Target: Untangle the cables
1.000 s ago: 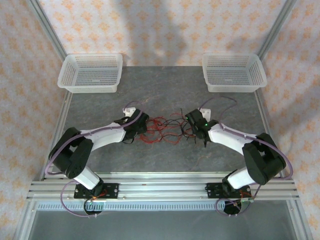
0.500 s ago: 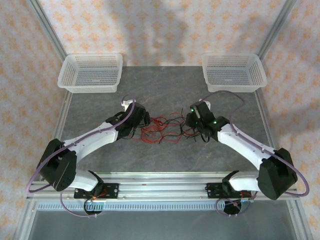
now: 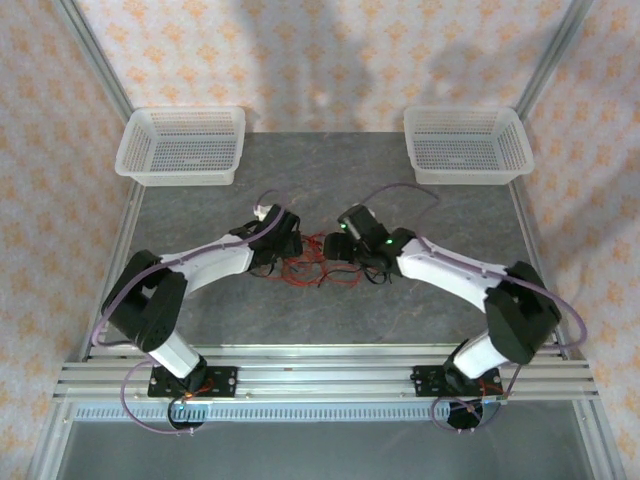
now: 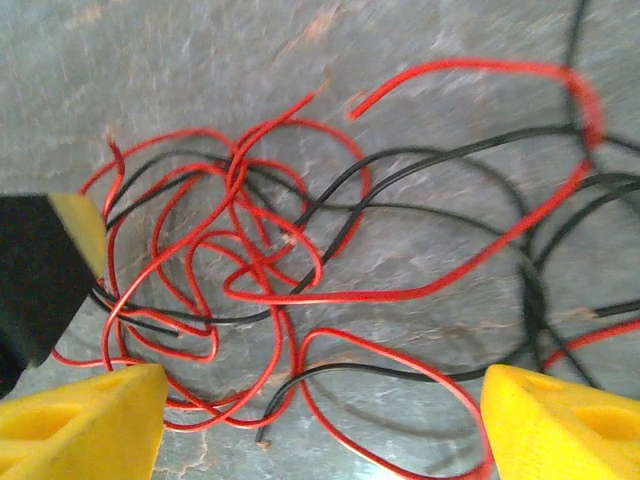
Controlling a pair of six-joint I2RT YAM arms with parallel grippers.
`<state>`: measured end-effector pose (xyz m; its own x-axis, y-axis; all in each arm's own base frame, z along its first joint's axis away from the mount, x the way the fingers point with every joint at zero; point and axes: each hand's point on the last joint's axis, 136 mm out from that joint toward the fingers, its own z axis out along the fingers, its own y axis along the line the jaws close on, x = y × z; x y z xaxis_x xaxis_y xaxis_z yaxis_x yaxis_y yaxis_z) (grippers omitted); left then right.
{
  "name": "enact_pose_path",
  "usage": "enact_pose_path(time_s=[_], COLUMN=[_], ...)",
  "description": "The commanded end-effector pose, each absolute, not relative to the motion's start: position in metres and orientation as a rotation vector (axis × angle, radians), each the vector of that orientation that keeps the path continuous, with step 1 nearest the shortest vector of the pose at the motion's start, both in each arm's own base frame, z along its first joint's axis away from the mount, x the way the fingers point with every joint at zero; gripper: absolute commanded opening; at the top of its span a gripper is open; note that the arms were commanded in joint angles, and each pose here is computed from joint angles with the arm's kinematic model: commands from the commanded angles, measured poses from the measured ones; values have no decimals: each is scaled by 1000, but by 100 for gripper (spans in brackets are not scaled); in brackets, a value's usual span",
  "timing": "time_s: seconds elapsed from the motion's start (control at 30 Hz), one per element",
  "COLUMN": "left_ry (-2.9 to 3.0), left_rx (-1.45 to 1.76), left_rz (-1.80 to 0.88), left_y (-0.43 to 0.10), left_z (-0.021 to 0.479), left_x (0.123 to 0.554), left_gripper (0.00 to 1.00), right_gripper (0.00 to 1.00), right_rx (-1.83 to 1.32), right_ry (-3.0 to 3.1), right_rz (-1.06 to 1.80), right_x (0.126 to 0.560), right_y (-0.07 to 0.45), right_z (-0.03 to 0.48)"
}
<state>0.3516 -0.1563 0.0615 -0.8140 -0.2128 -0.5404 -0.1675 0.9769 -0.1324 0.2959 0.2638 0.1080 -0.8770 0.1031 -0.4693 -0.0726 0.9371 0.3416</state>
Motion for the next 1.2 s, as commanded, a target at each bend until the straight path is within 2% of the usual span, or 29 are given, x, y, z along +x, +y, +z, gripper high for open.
enact_pose_path(time_s=[0.0,0.33,0.57,0.8,0.87,1.03,1.17], left_ry=[2523,2573,2581,2551,2550,2542,2529], left_rx=[-277,-361,-426,-572,-593,-624,-639], left_rz=[-138,-184,-128,-48,-25,24,56], left_y=[-157,-139,-121,-94,-90,-82,-76], left_z=[58,18,6,3,0,-2,-1], left_x=[362,345,326,314,312,309,308], left_gripper=[80,75,74,79,79,79,79], right_gripper=[82,80,59,28,23,22,27], right_rx=[41,5,13,46,61,98,128], right_ry=[2572,2661,2658,2611,2605,2589,2582], right_rz=[469,257,31,-135,-149,-154,-145], right_x=[308,314,312,302,298,292,289], right_y=[283,302,271,230,220,200,187], right_z=[107,38,18,27,30,42,51])
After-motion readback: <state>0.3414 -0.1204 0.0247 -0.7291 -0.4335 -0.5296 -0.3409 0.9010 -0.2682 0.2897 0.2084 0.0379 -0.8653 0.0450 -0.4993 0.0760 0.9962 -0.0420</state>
